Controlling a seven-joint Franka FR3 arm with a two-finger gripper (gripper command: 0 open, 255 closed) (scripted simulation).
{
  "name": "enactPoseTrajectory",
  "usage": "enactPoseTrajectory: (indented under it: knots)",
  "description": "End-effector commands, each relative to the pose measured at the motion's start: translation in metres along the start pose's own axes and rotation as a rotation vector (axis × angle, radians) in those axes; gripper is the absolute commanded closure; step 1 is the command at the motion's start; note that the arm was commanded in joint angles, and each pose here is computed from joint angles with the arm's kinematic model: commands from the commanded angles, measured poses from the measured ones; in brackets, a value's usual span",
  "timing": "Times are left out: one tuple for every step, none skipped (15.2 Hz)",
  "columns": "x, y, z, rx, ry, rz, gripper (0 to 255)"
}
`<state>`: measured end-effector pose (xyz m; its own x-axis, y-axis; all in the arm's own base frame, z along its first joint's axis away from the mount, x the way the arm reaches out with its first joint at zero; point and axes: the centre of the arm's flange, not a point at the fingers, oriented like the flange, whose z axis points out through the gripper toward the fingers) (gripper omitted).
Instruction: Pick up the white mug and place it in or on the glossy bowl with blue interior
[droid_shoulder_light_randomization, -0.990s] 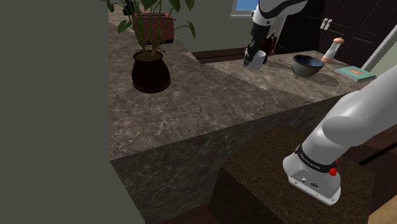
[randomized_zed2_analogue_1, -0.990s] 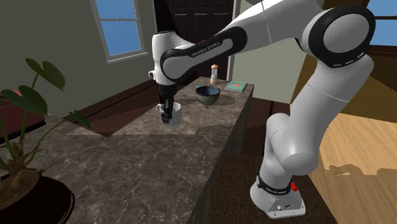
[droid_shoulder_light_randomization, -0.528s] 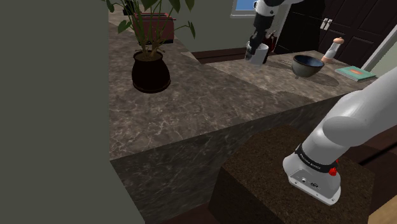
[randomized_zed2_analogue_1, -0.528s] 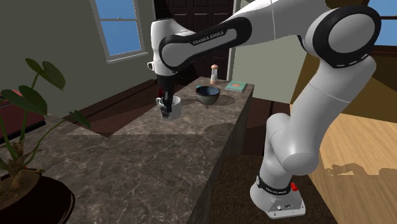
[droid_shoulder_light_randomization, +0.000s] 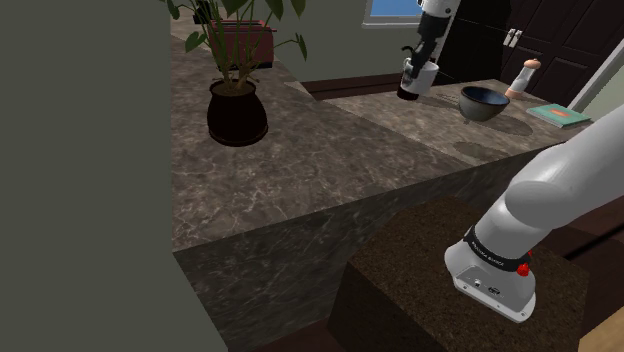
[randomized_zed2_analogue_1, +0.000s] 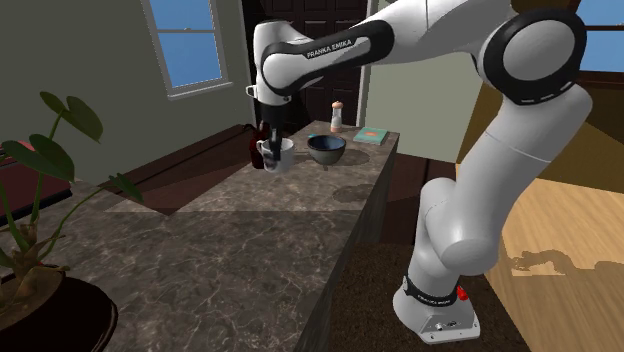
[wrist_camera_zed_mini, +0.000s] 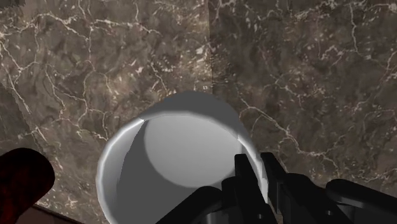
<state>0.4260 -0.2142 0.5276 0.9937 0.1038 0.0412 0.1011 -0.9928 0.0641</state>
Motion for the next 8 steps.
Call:
enactPoseTrajectory:
  knots:
    - [-0.011,0.024,-0.001,0.000,0.000,-0.002,255]
    - [-0.016,0.036,-0.002,0.000,0.000,-0.002,255]
    - [-0.021,0.048,-0.002,0.000,0.000,-0.002,255]
    - [-0.027,0.060,-0.002,0.000,0.000,-0.002,255]
    - [-0.032,0.072,-0.002,0.000,0.000,-0.002,255]
    - [-0.037,0.084,-0.002,0.000,0.000,-0.002,255]
    - [-0.042,0.097,-0.003,0.000,0.000,-0.002,255]
    - [-0.048,0.109,-0.003,0.000,0.000,-0.002,255]
